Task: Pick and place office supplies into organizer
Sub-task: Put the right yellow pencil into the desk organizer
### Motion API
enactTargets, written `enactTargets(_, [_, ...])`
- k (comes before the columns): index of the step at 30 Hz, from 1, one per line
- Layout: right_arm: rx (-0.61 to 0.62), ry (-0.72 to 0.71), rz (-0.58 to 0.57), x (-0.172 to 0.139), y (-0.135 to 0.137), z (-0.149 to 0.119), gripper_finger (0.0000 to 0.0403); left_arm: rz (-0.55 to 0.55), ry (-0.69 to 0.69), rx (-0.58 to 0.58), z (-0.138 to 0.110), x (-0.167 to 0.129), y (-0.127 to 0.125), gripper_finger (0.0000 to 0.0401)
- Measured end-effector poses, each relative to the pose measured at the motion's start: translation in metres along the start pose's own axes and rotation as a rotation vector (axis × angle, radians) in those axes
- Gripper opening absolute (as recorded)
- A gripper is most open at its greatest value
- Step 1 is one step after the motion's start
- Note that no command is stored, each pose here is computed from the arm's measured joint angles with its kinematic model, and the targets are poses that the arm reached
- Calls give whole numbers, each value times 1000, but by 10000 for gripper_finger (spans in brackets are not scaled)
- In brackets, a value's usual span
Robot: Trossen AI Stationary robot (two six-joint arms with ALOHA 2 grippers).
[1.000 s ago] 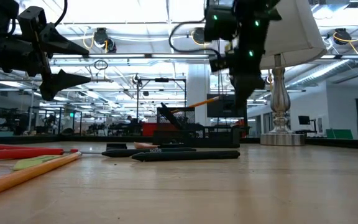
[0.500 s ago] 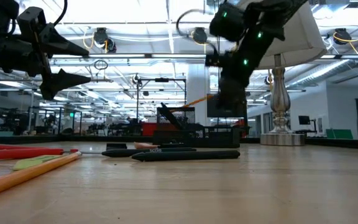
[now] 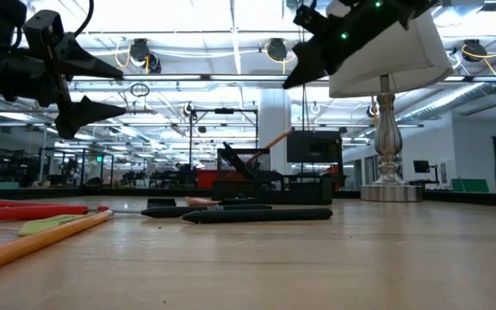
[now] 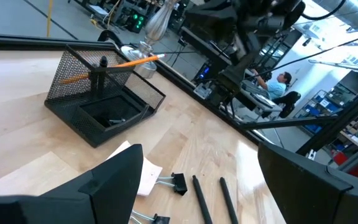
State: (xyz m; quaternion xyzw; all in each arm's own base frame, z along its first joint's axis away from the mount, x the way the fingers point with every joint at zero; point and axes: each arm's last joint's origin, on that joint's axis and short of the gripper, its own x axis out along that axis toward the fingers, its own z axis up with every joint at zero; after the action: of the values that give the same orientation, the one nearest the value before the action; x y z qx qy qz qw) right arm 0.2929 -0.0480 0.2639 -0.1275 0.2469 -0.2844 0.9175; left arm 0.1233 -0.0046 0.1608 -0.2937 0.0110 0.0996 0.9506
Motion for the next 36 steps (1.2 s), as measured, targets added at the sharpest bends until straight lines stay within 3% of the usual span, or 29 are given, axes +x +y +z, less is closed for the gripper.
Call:
enactTargets(17, [126, 201, -44, 17, 6, -65, 0, -5, -9, 0, 1, 0, -1, 324])
enactTargets(23, [160, 205, 50, 36, 10, -73, 0, -6, -13, 0, 1, 0, -1, 324])
enactTargets(27, [149, 118, 24, 41, 9, -66, 0, -5, -11, 1, 1, 0, -1, 324])
enactTargets(32, [196, -148, 109, 34, 13, -36, 0, -2, -7, 7, 1, 0, 0, 324])
enactTargets(36, [136, -81, 50, 31, 15, -42, 0, 0, -3, 8, 0, 0, 0, 324])
